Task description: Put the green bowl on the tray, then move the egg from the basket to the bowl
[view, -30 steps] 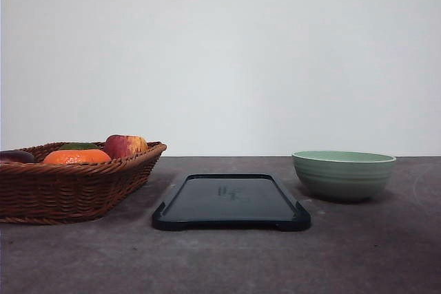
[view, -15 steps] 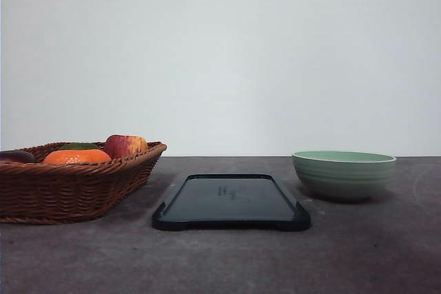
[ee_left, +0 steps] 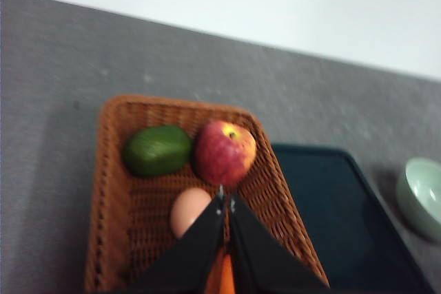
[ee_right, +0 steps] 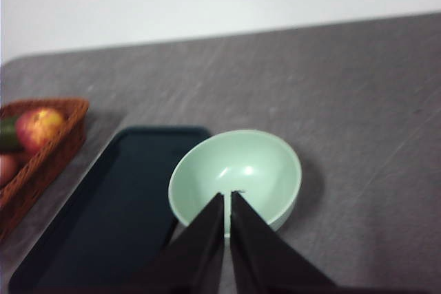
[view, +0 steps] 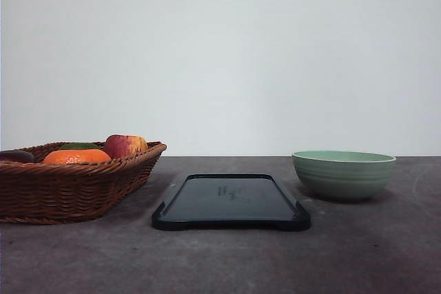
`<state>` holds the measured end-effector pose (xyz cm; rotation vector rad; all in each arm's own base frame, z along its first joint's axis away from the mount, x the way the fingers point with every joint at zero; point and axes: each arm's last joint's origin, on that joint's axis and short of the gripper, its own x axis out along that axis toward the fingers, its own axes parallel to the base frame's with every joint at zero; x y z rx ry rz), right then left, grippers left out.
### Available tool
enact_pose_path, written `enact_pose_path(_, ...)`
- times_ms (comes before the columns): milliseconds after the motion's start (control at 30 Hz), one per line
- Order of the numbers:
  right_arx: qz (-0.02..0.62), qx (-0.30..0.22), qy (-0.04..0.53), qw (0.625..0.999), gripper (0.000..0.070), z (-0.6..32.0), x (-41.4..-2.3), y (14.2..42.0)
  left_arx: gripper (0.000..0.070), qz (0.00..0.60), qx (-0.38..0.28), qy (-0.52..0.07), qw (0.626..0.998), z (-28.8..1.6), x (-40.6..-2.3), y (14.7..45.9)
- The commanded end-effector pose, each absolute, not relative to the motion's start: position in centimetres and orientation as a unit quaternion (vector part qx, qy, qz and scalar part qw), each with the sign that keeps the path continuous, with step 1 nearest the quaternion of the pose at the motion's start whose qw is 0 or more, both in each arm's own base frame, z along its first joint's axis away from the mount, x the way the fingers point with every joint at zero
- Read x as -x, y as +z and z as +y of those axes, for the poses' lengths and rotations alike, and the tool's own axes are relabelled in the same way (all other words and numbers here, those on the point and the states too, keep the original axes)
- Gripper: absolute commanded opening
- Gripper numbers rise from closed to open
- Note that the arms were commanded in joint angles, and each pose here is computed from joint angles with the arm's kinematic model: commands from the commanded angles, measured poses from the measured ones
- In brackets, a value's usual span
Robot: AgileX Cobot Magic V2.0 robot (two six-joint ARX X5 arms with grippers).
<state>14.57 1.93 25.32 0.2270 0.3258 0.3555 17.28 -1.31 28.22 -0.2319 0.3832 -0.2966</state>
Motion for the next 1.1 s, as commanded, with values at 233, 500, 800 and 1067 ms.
enact_pose_path(233, 0.229, -0.095, 0.185, 0.951, 0.0006, 2.2, -18.2, 26.6, 0.0, 0.27, 0.068, -0.191, 0.941, -3.1, -20.4, 29.2)
enact_pose_path(500, 0.303, -0.059, 0.19, 0.932, 0.0007, 2.4, -20.8, 27.2, 0.0, 0.319, 0.043, -0.219, 0.921, -4.5, -21.6, 29.0)
enact_pose_path(800, 0.3, -0.034, 0.197, 0.933, 0.0318, 2.4, -21.0, 27.5, 0.035, 0.322, 0.04, -0.222, 0.92, -4.6, -21.6, 29.0)
enact_pose_path(1067, 0.345, -0.07, 0.166, 0.921, 0.0318, 2.3, -21.1, 27.5, 0.035, 0.32, 0.04, -0.222, 0.92, -4.6, -21.6, 29.0)
